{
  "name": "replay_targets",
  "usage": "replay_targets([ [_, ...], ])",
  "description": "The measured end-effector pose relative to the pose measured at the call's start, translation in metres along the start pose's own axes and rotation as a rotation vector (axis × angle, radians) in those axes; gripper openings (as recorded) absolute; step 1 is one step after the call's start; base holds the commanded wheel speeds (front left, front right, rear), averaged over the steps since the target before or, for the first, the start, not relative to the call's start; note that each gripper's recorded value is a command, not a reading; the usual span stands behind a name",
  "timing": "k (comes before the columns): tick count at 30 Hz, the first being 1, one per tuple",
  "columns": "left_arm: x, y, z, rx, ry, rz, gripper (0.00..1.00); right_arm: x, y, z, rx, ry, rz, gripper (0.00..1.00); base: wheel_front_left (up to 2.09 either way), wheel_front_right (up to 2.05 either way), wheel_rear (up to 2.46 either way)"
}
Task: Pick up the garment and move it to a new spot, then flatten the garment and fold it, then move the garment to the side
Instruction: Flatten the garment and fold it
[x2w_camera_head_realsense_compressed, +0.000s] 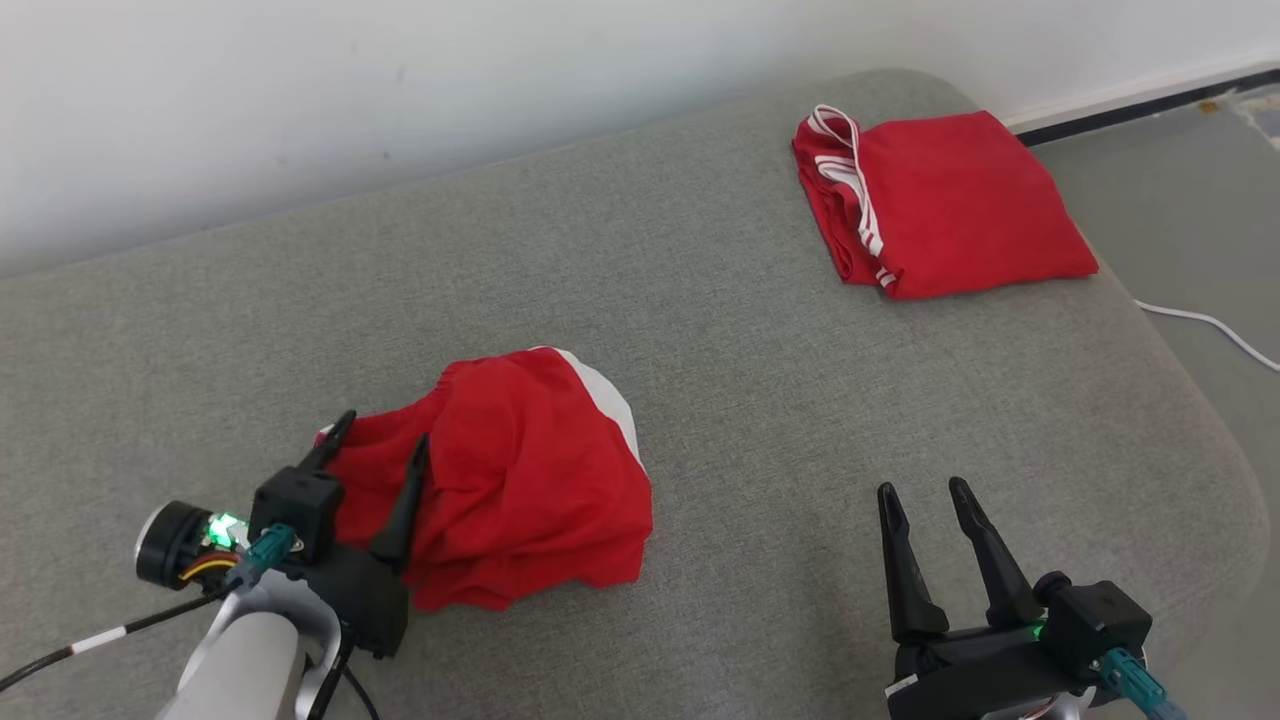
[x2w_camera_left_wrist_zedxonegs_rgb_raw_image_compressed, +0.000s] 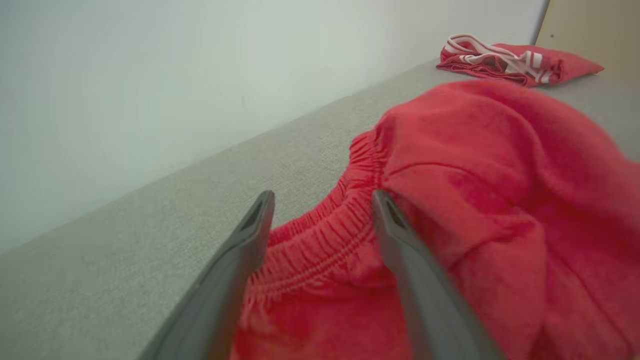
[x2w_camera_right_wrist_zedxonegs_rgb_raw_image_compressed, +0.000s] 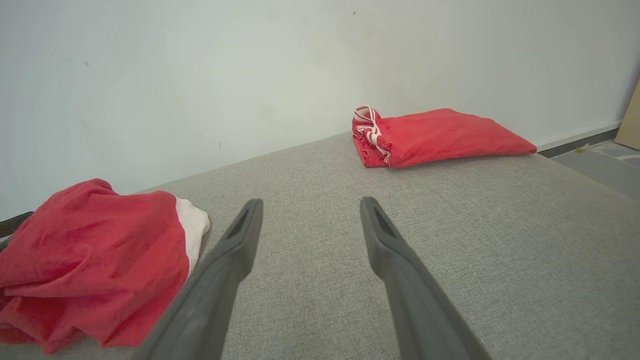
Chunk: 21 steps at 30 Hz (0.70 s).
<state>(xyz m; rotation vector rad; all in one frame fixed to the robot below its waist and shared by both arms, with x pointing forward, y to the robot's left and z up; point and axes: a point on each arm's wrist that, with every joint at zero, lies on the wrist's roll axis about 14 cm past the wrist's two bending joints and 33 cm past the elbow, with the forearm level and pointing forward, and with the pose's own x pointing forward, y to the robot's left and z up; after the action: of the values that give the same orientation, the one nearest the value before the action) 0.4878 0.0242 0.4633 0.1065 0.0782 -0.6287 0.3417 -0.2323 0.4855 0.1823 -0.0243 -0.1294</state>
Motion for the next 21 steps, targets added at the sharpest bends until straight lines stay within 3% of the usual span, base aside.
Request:
replay_targets([
  [5,-0.001,-0.003,-0.022,-0.007,0.074,-0.019,1.0,0.0,-0.004,-0.001,-0.001,0.005,-0.012,1.0,0.0,0.0,0.0],
  [6,-0.002,-0.001,-0.027,-0.017,0.092,-0.012,0.5,0.0,-0.003,-0.001,0.0,0.004,-0.011,1.0,0.0,0.0,0.0],
  [7,-0.004,-0.001,-0.032,-0.017,0.108,-0.013,0.1,0.0,-0.003,-0.001,0.0,0.004,-0.01,1.0,0.0,0.0,0.0],
  [8,-0.005,-0.001,-0.036,-0.013,0.124,-0.016,0.0,0.0,-0.003,-0.001,0.0,0.002,-0.009,1.0,0.0,0.0,0.0],
  [14,-0.011,-0.007,-0.046,-0.017,0.178,-0.033,0.0,0.003,0.002,0.001,0.0,-0.004,0.006,1.0,0.0,0.0,0.0],
  [21,-0.014,0.015,-0.01,-0.044,0.078,0.033,0.0,0.004,0.011,-0.003,0.004,0.003,0.037,1.0,0.0,0.0,0.0],
])
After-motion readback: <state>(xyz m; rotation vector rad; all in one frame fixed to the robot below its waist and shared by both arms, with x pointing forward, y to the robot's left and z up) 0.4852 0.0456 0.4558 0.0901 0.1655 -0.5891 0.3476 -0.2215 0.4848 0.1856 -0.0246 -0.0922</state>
